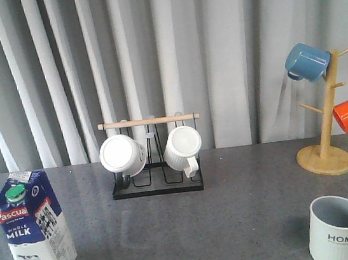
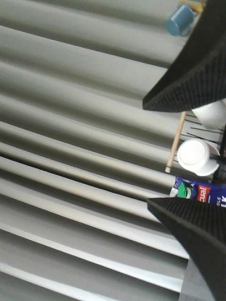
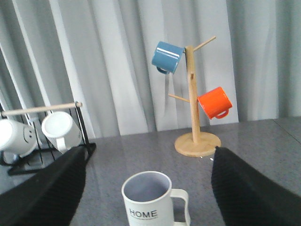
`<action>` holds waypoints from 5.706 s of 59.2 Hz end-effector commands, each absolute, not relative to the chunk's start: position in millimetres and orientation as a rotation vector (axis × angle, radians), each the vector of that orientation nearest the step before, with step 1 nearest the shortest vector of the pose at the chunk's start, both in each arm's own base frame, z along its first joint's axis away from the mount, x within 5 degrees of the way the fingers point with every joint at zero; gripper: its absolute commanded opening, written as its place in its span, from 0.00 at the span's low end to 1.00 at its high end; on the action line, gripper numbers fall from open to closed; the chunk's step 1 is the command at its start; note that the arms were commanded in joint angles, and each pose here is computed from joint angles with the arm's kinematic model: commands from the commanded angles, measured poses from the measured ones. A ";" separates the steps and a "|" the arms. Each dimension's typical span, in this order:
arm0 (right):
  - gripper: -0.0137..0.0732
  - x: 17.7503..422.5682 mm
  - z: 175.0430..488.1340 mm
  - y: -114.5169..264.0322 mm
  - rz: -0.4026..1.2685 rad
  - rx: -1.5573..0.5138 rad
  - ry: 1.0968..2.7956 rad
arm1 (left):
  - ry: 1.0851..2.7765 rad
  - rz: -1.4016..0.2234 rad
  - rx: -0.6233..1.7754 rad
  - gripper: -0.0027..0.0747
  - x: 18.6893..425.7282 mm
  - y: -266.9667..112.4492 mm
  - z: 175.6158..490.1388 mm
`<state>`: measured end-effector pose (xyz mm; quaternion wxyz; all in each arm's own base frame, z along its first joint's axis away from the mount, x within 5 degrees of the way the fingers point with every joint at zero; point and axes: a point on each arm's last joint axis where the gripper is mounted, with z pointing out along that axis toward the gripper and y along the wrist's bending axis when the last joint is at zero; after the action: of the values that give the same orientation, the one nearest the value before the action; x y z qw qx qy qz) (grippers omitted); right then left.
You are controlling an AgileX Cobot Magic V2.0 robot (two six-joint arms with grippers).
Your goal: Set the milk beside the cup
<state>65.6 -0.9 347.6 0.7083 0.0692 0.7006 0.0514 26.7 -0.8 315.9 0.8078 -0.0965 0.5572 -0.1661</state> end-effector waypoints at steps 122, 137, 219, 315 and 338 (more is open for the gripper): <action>0.64 250.4 249.4 -39.3 -0.079 0.202 2.163 | 1.387 -0.272 -0.200 0.55 44.5 -0.3 331.2; 0.63 253.3 245.3 -36.6 -0.078 0.175 2.178 | 1.411 -0.273 -0.205 0.55 49.4 -0.5 330.1; 0.51 317.1 204.6 -35.6 -0.120 0.018 2.067 | 1.402 -0.270 -0.202 0.55 49.3 -0.5 330.8; 0.65 329.3 227.5 125.9 0.233 -0.316 2.246 | 1.478 -0.246 -0.209 0.55 50.1 0.3 323.9; 0.66 296.8 265.0 112.4 0.205 -0.316 2.333 | 1.478 -0.246 -0.209 0.55 50.1 0.3 323.9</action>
<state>304.1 115.2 232.2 0.3463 -0.1257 0.9268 0.0729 50.3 1.1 309.5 0.7024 -0.0992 0.6974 -0.1016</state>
